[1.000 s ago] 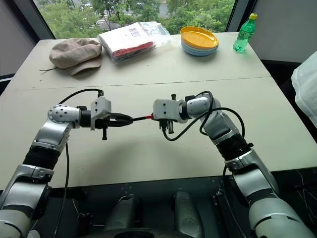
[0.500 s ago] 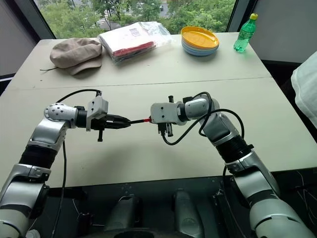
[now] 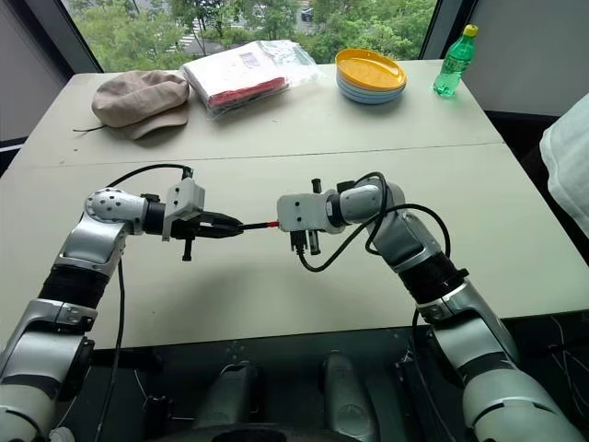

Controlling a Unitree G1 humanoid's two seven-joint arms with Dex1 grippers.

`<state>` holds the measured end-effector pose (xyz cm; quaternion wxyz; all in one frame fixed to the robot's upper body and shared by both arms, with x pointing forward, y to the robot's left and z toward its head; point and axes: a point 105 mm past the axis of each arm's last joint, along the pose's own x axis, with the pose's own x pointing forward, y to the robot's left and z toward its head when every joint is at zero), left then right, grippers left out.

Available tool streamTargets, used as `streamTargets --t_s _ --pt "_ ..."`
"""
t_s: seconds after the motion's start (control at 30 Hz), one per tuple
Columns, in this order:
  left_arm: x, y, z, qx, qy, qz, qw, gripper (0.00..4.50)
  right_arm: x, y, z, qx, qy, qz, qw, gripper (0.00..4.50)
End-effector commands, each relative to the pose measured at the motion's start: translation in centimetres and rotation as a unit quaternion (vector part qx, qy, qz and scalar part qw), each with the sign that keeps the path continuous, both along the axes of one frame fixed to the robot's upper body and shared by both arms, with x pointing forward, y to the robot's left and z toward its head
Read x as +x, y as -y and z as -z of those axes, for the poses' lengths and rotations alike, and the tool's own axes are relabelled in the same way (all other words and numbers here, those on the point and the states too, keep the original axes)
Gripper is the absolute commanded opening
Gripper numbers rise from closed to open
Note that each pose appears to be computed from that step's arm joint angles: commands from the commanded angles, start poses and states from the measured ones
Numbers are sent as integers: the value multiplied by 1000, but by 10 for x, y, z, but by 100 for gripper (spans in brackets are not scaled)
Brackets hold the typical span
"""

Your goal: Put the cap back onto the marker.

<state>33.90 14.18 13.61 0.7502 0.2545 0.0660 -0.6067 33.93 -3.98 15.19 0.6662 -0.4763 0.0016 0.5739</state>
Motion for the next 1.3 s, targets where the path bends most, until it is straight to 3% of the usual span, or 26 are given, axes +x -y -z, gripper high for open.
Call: streamTargets --t_s 0.03,0.3,0.63,0.9,1.3 --pt "3 11 -11 -11 23 4 1000 0 -15 -31 -24 39 40 -52 997 4" --pt "4 13 -14 -28 20 -5 999 0 -14 -39 -31 57 54 -47 996 4" --pt "-2 18 -16 -27 16 27 999 0 -29 -52 -34 57 61 -104 991 4" --pt "2 15 -11 -4 13 18 1000 0 -21 -48 -30 19 88 -97 991 4" --pt "0 10 -12 -24 17 -7 1000 0 -9 -35 -28 25 77 -62 995 4"
